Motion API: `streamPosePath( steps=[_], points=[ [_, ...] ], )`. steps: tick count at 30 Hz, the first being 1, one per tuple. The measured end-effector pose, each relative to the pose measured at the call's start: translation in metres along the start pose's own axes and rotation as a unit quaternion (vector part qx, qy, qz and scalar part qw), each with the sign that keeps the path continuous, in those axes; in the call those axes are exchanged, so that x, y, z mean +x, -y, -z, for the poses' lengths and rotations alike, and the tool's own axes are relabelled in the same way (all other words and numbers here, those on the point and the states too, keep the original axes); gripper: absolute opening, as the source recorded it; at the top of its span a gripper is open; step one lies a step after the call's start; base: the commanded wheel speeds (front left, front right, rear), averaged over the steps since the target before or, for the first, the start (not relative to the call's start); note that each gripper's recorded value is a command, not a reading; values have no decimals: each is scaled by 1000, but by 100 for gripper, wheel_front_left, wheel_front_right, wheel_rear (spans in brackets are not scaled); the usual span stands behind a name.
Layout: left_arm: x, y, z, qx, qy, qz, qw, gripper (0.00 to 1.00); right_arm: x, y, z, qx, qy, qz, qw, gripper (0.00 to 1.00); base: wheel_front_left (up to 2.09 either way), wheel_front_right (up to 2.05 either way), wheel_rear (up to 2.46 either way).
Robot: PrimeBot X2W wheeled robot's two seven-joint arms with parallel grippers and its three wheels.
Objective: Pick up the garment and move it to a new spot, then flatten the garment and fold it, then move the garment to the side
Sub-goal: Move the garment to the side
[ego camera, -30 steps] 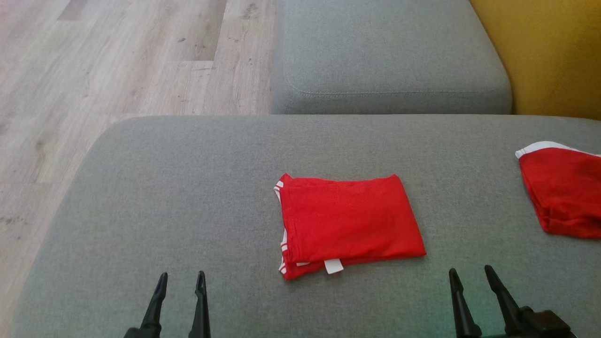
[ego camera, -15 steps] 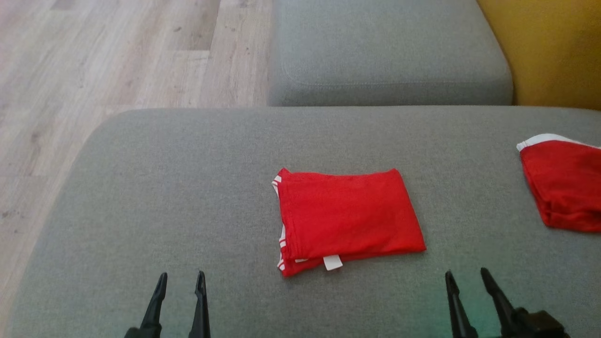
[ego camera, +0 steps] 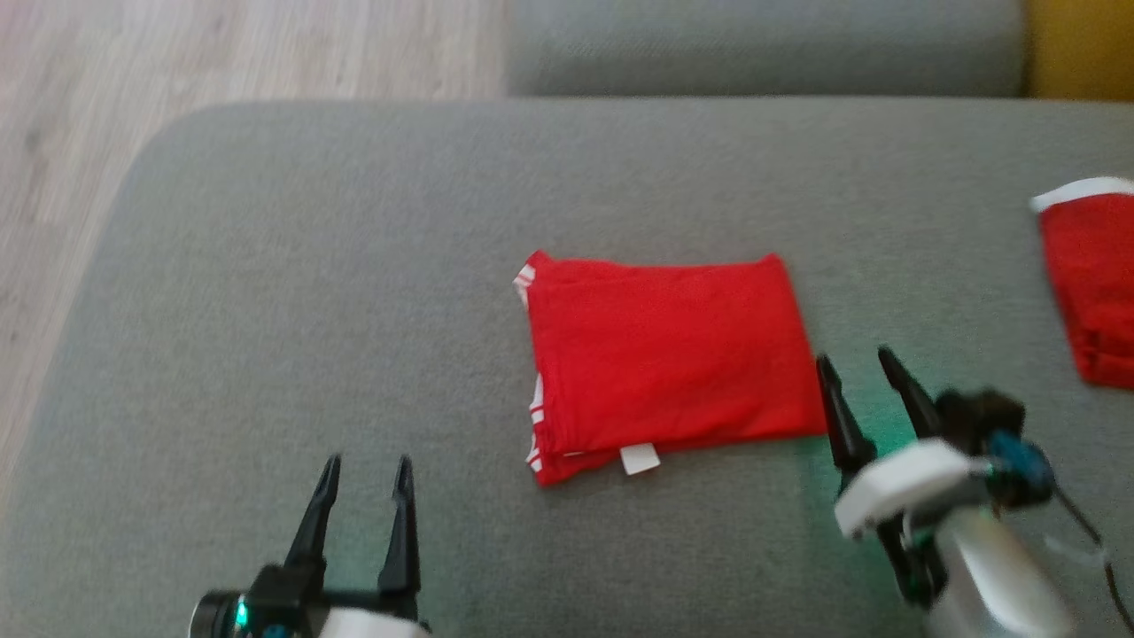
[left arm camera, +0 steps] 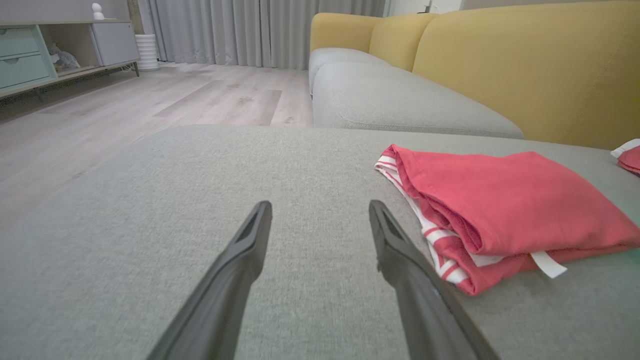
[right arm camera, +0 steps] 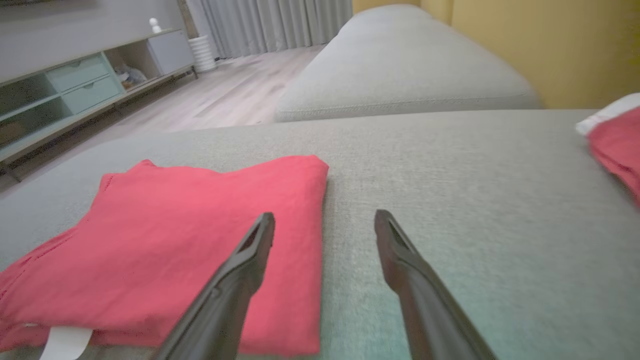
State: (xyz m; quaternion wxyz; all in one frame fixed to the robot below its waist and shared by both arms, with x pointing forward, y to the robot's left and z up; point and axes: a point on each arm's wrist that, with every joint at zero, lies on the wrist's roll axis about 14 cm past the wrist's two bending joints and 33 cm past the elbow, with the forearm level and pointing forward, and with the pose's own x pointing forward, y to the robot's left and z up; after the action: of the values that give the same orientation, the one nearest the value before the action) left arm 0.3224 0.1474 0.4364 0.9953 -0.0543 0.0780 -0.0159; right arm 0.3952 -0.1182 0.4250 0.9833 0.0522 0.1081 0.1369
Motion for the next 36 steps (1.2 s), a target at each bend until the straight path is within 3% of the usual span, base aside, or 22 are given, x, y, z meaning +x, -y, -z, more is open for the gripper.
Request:
streamPosePath(
  steps=[10,11,12,13,17,22,30,36],
  points=[
    [15,-1,1,-25,-7,-8,1000,100,54,3,46,3,-136,-6,991,100,0,0,0],
    [15,-1,1,-25,-7,-8,1000,100,55,1,50,4,-148,-8,989,90,0,0,0],
    [15,-1,1,-25,-7,-9,1000,100,57,0,52,8,-151,-9,988,41,0,0,0],
    [16,-2,1,-25,-7,-12,1000,100,60,-2,52,13,-152,-10,988,0,0,0,0],
    [17,-3,2,-27,-9,-15,1000,100,66,-10,46,15,-143,-21,989,0,0,0,0],
    [25,6,-1,-27,-5,-1,1000,100,72,15,34,-16,-130,-7,991,0,0,0,0],
    [50,20,-1,-27,-5,26,999,100,98,104,-26,-88,-84,60,991,0,0,0,0],
    [61,29,9,-30,-21,42,998,100,88,174,-51,-121,-80,127,981,0,0,0,0]
  ],
)
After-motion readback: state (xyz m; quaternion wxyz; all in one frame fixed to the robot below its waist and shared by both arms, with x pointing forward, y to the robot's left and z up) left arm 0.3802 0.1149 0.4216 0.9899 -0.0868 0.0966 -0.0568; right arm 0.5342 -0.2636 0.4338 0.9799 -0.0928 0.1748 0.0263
